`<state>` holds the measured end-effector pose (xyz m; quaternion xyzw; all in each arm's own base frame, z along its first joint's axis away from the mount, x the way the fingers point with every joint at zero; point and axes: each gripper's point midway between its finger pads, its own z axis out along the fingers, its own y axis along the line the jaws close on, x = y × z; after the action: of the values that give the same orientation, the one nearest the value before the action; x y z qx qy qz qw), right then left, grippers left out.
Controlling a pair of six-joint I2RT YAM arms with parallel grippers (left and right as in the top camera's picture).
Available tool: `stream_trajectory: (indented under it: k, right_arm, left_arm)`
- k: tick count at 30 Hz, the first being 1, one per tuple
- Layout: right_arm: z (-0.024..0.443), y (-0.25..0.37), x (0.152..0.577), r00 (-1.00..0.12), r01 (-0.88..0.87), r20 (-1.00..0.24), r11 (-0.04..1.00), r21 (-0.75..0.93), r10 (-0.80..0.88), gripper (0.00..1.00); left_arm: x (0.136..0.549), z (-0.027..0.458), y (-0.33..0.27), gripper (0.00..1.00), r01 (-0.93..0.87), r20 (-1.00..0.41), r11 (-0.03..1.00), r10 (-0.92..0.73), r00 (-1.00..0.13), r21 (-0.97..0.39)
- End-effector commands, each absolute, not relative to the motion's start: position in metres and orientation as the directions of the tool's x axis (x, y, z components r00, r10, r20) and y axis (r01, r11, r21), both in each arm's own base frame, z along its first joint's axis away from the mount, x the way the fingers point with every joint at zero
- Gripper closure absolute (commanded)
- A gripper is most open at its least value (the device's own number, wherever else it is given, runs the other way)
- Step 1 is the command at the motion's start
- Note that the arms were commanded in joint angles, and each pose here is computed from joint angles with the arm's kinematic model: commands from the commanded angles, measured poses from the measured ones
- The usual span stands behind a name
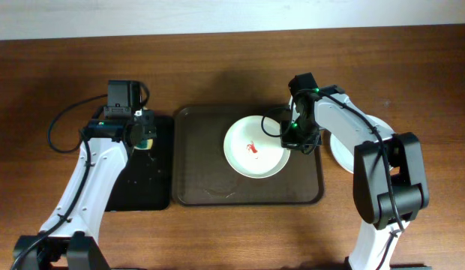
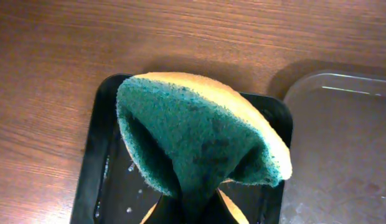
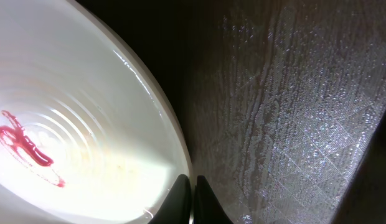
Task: Clean dirty plates on tray and stack at the side
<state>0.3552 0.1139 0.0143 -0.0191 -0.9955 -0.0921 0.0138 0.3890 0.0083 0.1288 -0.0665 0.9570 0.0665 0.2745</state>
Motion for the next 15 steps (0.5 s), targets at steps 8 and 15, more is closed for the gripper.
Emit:
stream_trajectory:
  k: [8,15]
  right_arm:
    - [0.013,0.117,0.353,-0.999,0.036,0.037,0.983,0.179,0.030,0.96]
    - [0.013,0.117,0.353,-0.999,0.036,0.037,0.983,0.179,0.030,0.96]
  left_arm:
    - [0.392,0.152,0.019,1.00,-0.205,-0.589,0.954,-0.038,-0.807,0.220]
    - [0.381,0.142,0.014,1.00,-0.172,-0.539,0.964,-0.037,-0.841,0.202]
